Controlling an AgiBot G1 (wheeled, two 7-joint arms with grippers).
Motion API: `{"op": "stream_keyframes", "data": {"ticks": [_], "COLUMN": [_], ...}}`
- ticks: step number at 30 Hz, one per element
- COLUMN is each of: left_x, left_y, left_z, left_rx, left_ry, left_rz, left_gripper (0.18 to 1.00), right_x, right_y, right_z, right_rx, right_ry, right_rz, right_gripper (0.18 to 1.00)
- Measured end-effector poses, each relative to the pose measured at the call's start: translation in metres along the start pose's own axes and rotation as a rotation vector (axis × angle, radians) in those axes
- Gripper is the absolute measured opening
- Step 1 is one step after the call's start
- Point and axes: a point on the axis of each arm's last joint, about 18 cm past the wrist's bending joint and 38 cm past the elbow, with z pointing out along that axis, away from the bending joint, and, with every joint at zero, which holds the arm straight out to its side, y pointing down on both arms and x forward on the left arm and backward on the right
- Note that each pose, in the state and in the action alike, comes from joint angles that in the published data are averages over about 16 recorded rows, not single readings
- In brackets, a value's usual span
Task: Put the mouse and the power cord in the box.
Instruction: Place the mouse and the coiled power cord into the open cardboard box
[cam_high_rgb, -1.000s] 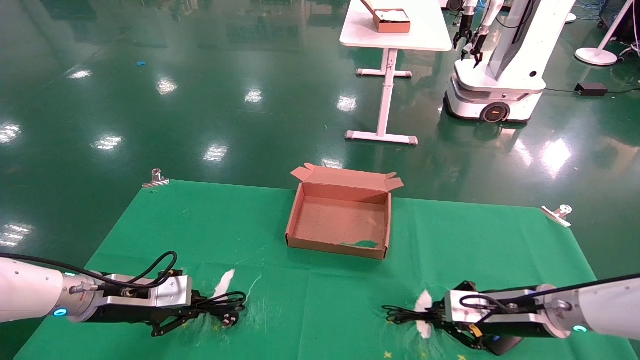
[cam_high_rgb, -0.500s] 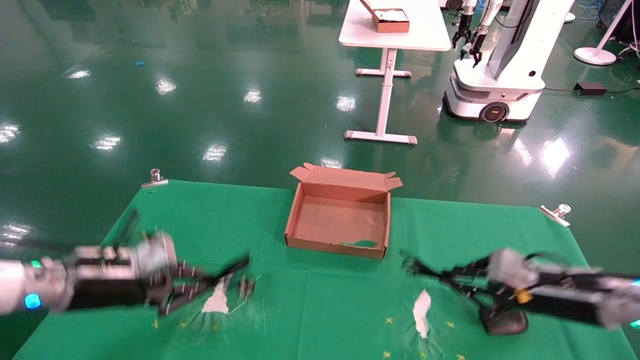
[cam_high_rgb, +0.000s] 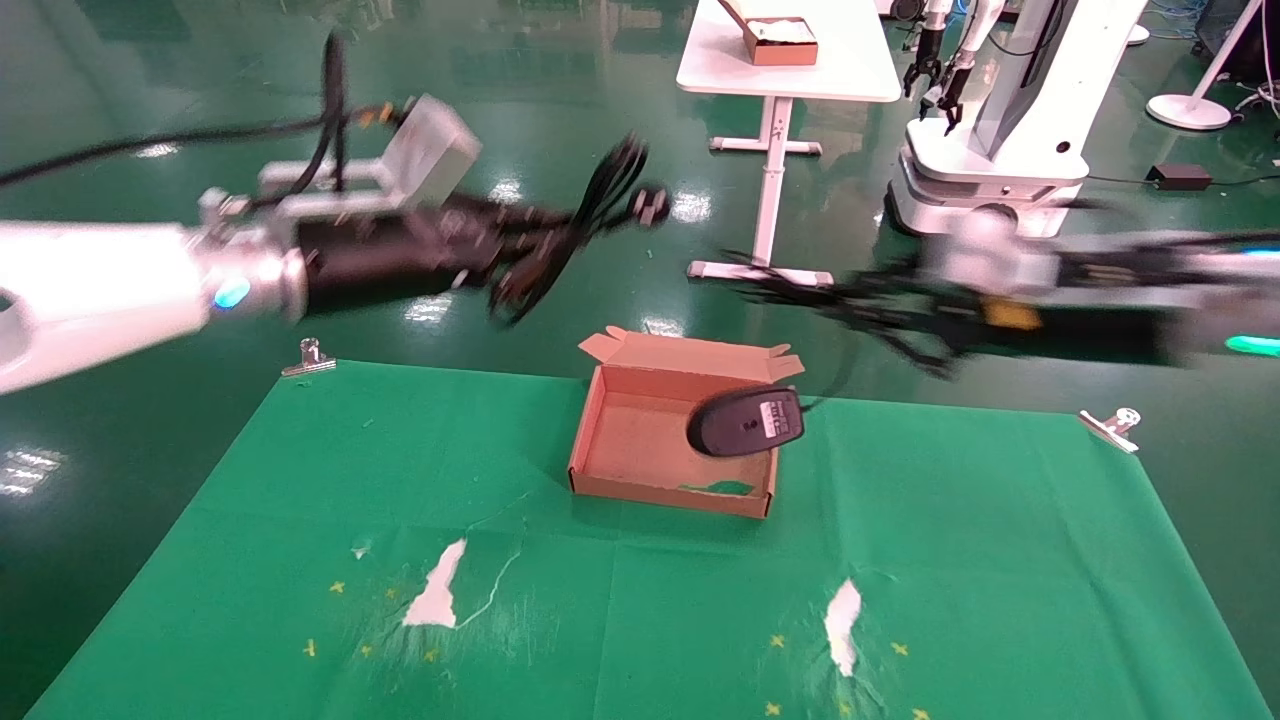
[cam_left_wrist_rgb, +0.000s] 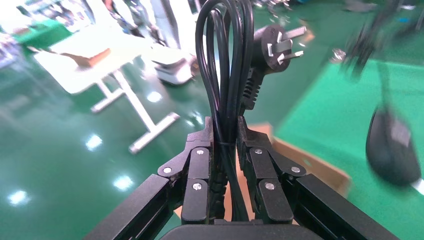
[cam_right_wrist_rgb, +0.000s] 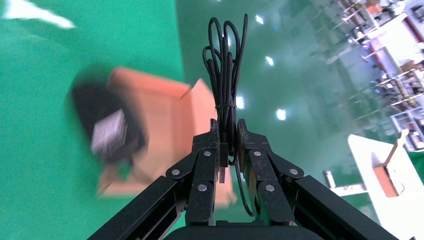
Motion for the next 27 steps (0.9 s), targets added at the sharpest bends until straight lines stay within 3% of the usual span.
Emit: {"op": "stream_keyframes", "data": {"ticks": [6,12,27], "left_x": [-0.003,-0.003,0.001], "left_y": [-0.028,-0.027,0.001], "left_z": [0.023,0.025,-0.005], "left_rx": [0.054,0.075,0.032], "left_ry": [-0.049,-0.062,0.002], "left_rz": [0.006,-0.002,0.051], "left_gripper": [0.267,0.267,0.267], "right_x": [0.003,-0.014,-0.075], "right_y": [-0.015,-0.015,0.009], "right_z": [0.072,0.118,0.154], "right_rx": [-0.073,-0.134,-0.181], "right_ry": [0.077,0.125,0.112], "right_rz": [0.000,0.016,0.123], "right_gripper": [0.241,0.240,0.239]}}
